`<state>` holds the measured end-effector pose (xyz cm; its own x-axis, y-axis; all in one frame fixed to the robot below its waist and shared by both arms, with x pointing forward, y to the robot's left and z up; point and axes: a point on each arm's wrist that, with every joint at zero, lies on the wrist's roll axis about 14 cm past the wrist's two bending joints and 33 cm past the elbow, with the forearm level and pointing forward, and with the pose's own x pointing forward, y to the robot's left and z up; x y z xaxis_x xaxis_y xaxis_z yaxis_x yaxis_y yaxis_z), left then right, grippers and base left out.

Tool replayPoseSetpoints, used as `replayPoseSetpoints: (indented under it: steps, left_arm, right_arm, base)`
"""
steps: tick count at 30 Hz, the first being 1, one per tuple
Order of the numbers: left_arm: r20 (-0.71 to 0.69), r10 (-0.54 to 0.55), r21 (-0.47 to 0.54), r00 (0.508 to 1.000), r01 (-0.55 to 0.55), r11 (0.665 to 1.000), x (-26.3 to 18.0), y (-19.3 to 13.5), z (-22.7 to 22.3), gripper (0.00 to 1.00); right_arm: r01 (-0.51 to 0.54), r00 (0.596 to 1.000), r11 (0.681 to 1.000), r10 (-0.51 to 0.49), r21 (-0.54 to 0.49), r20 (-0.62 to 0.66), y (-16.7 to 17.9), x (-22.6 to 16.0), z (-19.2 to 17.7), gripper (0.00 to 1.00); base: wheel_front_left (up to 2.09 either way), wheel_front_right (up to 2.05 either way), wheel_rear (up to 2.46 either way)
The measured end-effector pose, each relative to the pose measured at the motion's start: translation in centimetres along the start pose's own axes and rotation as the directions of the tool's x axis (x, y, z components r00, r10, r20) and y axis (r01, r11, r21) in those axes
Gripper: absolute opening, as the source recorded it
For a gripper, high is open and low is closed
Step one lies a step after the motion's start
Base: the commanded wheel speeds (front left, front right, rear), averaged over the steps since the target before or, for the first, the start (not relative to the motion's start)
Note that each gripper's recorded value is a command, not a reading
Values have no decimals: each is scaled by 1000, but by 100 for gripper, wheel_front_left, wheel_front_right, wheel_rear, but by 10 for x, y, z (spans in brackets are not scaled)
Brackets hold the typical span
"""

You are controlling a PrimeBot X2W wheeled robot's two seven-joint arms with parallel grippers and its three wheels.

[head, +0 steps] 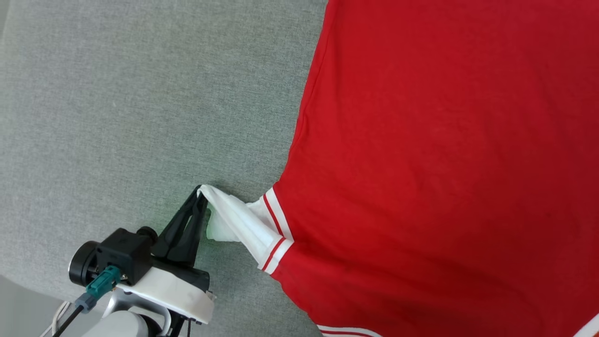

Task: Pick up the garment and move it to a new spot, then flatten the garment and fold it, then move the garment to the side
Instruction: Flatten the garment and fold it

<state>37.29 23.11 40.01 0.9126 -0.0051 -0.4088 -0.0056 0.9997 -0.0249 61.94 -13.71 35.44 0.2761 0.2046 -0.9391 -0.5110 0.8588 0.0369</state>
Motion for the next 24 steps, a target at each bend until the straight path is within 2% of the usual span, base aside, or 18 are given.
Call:
replayPoseSetpoints:
  steps: [5, 9, 13, 18, 24]
  left_arm:
    - [34, 2, -2, 999, -2, 1000, -6, 1, 9, 0]
    - [66, -2, -2, 998, 2, 1000, -17, 1, 18, 0]
    - [95, -14, -3, 995, 15, 1000, -29, -3, 25, 0]
    - [108, -21, -7, 994, 21, 1000, -45, -6, 29, 0]
    - [131, -54, -4, 990, 55, 998, -53, -15, 37, 0]
  right_arm:
    - [12, 997, 999, -9, -33, 78, 6, -24, 9, 0]
    - [43, 984, 994, -25, -101, 174, 14, -62, 20, 0]
    - [76, 966, 987, -37, -145, 257, 16, -103, 15, 0]
    - [103, 951, 979, -45, -177, 306, 17, -144, -21, 0]
    - [136, 952, 982, -92, -133, 293, 1, -180, -97, 0]
  base:
    - [0, 0, 0]
    - [0, 0, 0]
    - [0, 0, 0]
    - [0, 0, 0]
    - [0, 0, 0]
